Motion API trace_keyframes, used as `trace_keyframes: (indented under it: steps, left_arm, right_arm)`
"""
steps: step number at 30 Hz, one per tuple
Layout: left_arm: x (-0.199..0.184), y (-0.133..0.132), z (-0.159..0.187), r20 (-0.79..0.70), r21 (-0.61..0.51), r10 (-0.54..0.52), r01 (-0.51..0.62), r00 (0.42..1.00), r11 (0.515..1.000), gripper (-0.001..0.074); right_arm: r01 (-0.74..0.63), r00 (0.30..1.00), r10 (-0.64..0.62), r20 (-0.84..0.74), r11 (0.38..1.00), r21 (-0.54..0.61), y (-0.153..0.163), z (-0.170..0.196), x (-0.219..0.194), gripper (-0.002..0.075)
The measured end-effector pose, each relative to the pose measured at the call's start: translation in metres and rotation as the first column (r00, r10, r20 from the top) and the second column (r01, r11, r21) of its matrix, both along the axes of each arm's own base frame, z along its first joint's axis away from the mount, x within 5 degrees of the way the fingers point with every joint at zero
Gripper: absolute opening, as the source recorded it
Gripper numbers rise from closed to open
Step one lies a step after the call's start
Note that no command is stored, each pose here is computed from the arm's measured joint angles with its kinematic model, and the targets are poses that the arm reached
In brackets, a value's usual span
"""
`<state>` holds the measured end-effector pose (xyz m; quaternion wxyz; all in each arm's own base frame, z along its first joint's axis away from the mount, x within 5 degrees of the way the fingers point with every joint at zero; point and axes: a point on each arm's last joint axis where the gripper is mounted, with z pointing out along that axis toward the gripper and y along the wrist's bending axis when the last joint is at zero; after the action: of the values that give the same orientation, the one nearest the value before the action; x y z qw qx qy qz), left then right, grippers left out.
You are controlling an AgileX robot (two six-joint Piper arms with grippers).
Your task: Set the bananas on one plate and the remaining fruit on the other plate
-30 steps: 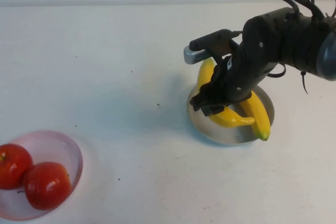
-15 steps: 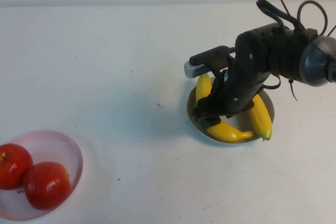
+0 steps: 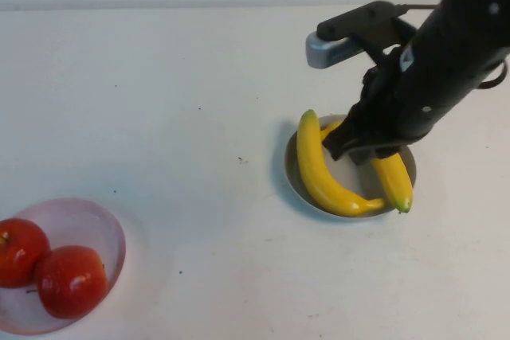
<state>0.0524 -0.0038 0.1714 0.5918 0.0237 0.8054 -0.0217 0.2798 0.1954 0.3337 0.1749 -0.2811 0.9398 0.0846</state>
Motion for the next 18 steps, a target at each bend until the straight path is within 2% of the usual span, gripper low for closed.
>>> trace_keyframes:
  steps: [3, 9, 14, 18]
  left_arm:
    - [0.000, 0.000, 0.000, 0.000, 0.000, 0.000, 0.000, 1.000, 1.000, 0.0003]
    - [0.000, 0.000, 0.000, 0.000, 0.000, 0.000, 0.000, 1.000, 1.000, 0.0003]
    - [0.000, 0.000, 0.000, 0.000, 0.000, 0.000, 0.000, 1.000, 1.000, 0.0003]
    - [0.000, 0.000, 0.000, 0.000, 0.000, 0.000, 0.000, 1.000, 1.000, 0.0003]
  right_arm:
    - [-0.004, 1.000, 0.004, 0.019, 1.000, 0.008, -0.013, 0.024, -0.019, 0.0001]
    - [-0.009, 0.994, 0.001, 0.110, 0.998, 0.070, -0.049, 0.060, -0.072, -0.0013]
    - [-0.001, 0.985, -0.024, 0.173, 0.989, 0.148, -0.081, 0.056, -0.122, -0.0015]
    - [-0.002, 0.983, -0.026, 0.181, 0.988, 0.155, -0.105, 0.044, -0.158, -0.0015]
